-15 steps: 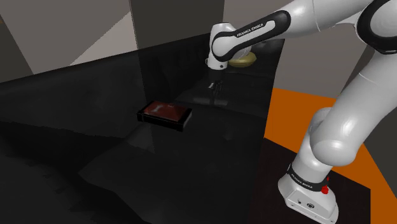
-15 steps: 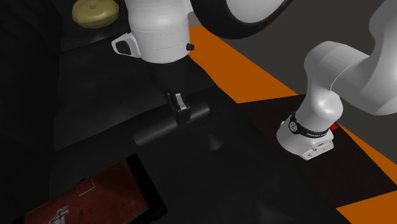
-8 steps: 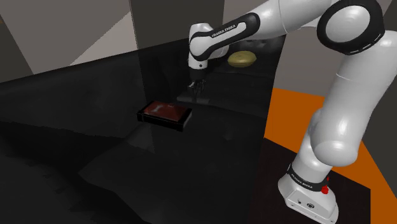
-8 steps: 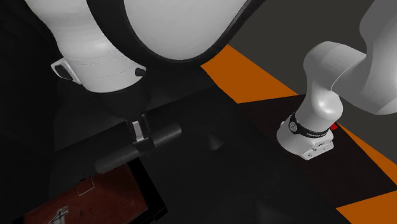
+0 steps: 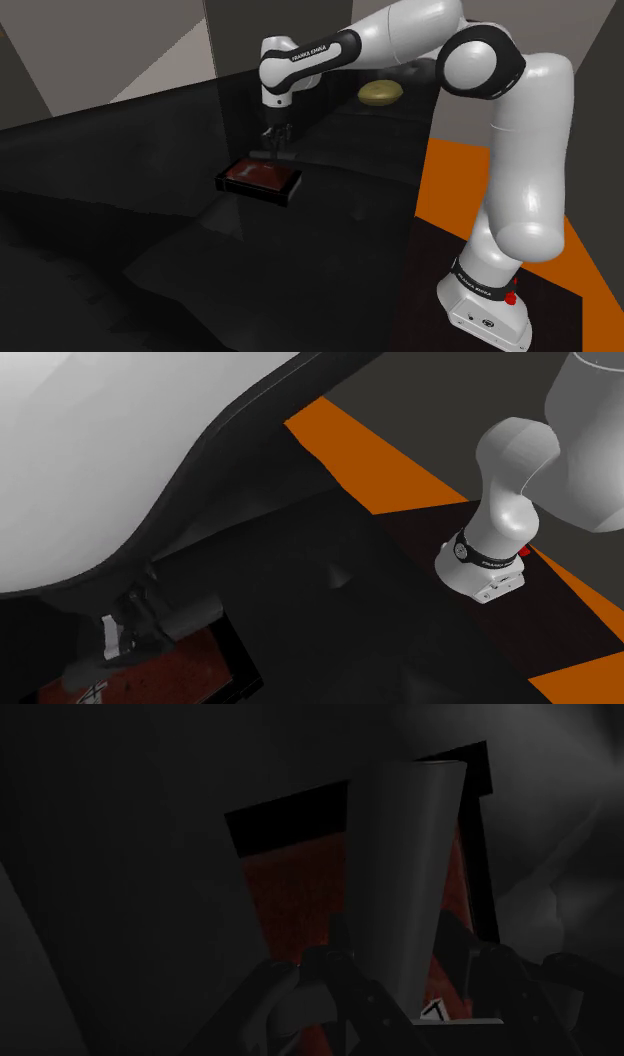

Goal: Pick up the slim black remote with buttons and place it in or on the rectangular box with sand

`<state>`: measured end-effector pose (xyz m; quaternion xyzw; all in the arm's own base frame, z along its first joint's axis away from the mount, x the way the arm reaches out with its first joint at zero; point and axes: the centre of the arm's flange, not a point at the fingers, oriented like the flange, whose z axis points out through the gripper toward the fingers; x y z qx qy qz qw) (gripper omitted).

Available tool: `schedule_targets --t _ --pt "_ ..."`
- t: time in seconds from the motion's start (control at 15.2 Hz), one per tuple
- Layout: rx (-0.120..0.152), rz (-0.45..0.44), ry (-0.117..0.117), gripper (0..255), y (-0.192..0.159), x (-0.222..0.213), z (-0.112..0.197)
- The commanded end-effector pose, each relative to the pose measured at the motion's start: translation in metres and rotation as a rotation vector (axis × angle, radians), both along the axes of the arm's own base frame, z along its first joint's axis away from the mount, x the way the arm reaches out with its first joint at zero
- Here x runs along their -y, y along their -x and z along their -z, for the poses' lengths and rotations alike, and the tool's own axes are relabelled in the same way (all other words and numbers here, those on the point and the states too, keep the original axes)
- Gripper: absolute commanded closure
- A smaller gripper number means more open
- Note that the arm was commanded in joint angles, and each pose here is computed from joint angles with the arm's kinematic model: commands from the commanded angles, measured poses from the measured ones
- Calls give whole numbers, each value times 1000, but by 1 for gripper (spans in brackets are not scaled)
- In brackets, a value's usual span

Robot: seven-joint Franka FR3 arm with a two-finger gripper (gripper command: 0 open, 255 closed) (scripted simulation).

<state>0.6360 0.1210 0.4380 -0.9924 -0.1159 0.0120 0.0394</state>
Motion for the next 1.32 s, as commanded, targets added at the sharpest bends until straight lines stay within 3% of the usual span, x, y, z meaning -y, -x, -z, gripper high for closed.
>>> schedule_targets --t 0.0,0.13,0.86,1.25 --pt "0 0 -1 255 -21 -19 2" --pt "0 0 -1 255 -42 -35 3" --pt "0 0 -1 255 -42 -35 63" --pt "0 0 -1 255 -42 -35 63"
